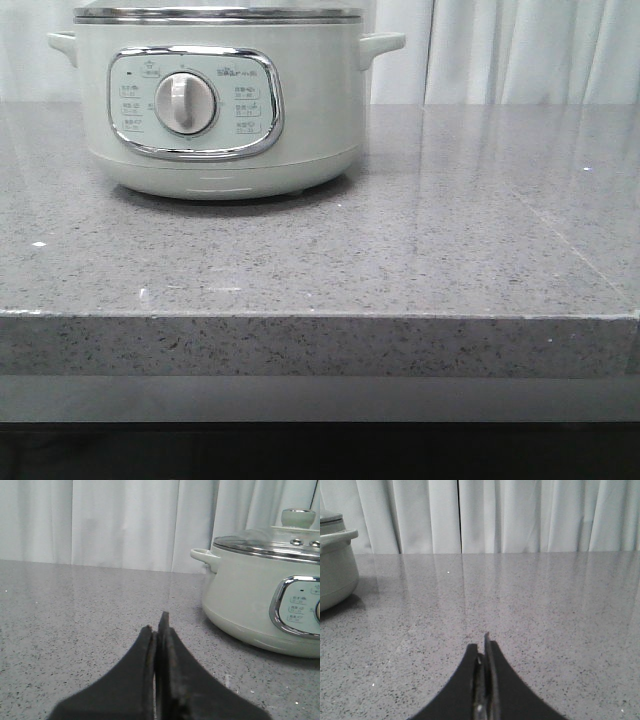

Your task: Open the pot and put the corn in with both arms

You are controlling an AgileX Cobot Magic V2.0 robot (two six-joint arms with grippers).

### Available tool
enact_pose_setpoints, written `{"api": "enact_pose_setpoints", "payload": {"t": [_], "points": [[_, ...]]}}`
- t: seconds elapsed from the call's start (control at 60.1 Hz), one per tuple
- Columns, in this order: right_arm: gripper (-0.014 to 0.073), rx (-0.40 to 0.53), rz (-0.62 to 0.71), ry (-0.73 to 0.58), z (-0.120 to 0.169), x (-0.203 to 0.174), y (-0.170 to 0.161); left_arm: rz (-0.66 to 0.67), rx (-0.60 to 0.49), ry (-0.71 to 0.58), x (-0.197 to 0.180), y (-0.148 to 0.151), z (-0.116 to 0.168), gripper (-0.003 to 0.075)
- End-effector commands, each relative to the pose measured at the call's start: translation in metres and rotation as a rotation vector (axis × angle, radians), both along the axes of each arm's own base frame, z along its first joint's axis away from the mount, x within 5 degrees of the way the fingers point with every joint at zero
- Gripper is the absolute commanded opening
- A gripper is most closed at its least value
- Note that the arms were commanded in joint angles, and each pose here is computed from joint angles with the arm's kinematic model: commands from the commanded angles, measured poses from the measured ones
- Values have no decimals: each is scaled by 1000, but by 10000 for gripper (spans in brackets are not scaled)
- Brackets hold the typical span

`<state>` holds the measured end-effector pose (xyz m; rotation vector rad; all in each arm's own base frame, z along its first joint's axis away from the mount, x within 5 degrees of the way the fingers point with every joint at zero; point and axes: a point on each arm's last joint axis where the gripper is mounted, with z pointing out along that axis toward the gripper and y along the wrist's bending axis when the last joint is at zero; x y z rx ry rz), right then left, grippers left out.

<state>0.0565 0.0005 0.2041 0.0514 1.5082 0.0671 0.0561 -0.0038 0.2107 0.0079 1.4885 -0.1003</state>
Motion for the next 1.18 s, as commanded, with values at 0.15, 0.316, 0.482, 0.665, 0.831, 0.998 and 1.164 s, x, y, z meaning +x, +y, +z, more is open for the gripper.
{"api": "enact_pose_setpoints", "payload": {"t": [0.15,0.316,0.482,0.665,0.831,0.998,1.164], "points": [[-66,31,-1,-114,9,-3,0,12,-23,-87,-2,1,6,-20],[-66,31,-1,-108,9,-3,0,12,-23,-87,-2,1,6,-20],[-66,31,-1,-106,8,-3,0,12,-23,-87,-2,1,6,-20],[-66,31,-1,-106,8,-3,0,12,-23,-87,-2,1,6,-20],[-66,31,-1,-106,8,-3,0,12,-23,-87,-2,1,6,-20],[-66,31,-1,-106,8,-3,0,12,-23,-87,-2,1,6,-20],[-66,31,-1,-106,8,-3,0,12,-23,-87,-2,1,6,-20]]}}
